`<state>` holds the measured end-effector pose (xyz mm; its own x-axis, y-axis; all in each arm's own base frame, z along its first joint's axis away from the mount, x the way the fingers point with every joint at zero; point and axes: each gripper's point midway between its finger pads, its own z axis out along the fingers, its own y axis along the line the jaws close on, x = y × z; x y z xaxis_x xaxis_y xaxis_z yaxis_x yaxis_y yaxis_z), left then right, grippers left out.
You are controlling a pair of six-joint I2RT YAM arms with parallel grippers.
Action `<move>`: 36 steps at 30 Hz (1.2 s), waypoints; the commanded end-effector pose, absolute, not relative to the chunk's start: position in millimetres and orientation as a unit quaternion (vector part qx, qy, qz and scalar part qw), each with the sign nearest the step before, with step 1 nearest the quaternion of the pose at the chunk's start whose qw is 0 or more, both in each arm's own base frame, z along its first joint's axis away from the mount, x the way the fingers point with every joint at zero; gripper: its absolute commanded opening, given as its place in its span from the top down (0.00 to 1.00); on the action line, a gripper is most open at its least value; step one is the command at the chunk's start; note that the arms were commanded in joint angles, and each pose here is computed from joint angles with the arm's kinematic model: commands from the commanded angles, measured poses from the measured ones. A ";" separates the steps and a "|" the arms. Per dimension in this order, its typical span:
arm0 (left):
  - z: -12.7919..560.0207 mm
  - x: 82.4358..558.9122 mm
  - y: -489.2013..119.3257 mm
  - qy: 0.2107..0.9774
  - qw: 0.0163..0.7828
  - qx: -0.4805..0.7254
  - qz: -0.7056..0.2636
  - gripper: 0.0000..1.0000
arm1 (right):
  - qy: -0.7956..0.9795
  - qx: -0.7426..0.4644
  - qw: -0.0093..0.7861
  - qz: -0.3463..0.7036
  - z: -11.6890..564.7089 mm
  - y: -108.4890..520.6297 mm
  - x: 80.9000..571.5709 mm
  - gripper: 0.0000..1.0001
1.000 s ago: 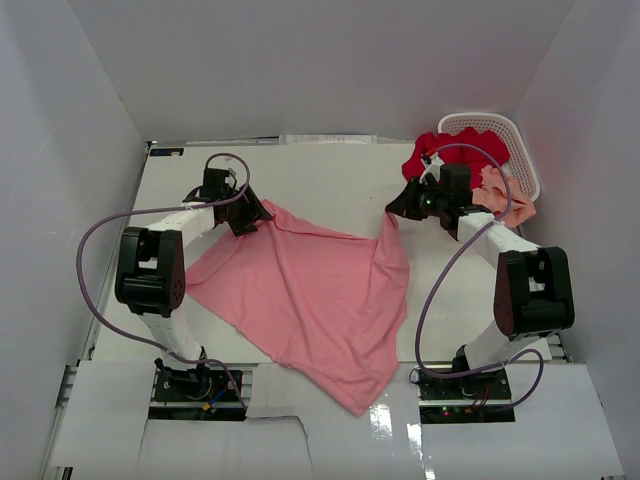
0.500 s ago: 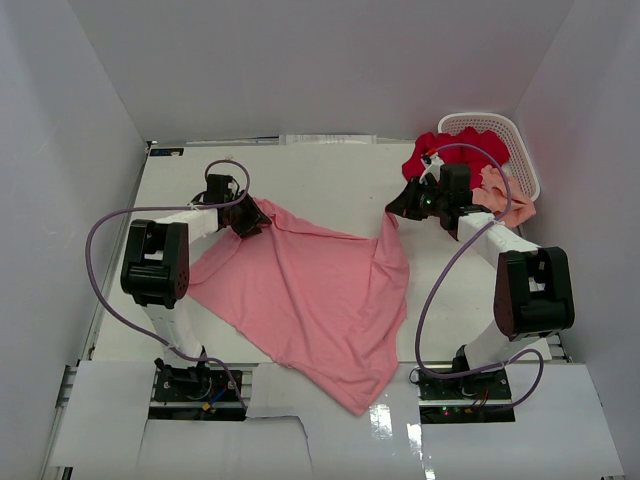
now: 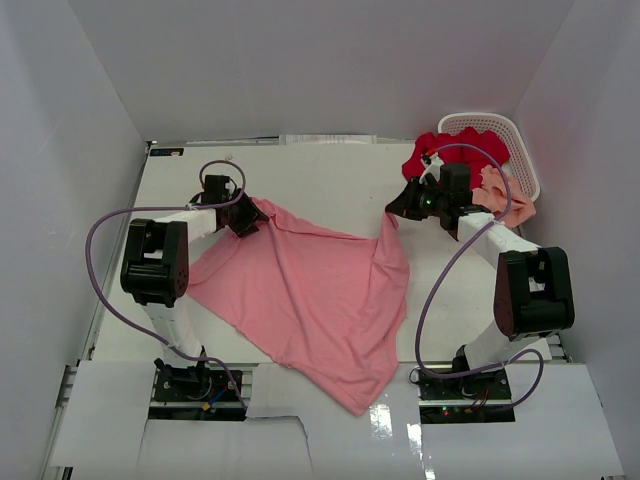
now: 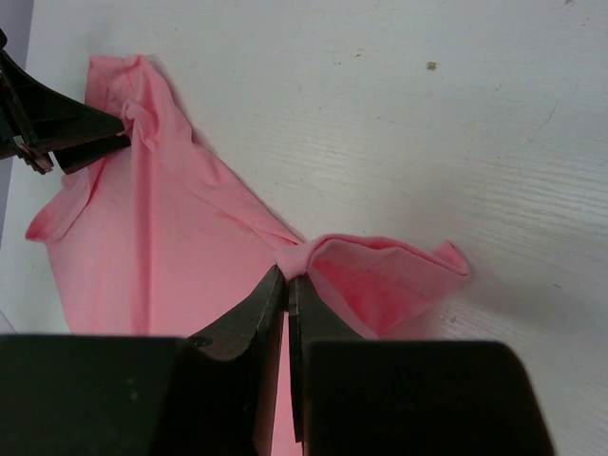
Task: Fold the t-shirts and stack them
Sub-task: Flatten out the tshirt
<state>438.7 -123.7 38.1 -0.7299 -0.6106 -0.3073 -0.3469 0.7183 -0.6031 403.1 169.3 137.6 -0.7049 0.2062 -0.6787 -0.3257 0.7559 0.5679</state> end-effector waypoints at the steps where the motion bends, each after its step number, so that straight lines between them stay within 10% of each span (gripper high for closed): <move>1: 57.6 447.2 -113.5 0.879 0.286 -0.277 -0.264 0.43 | 0.842 -0.055 0.404 0.352 149.6 172.6 401.9 0.92; 22: 56.7 455.8 -115.8 0.875 0.286 -0.272 -0.282 0.57 | 0.844 -0.054 0.398 0.355 145.3 173.4 401.0 0.92; 36: 54.3 460.3 -118.7 0.874 0.283 -0.264 -0.293 1.00 | 0.842 -0.055 0.405 0.351 150.1 172.0 401.0 0.92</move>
<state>452.6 -118.3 46.6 -0.7016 -0.6352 -0.3230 -0.3256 0.6890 -0.6476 399.4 169.3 132.3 -0.7146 0.2039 -0.6692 -0.3202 0.7551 0.5721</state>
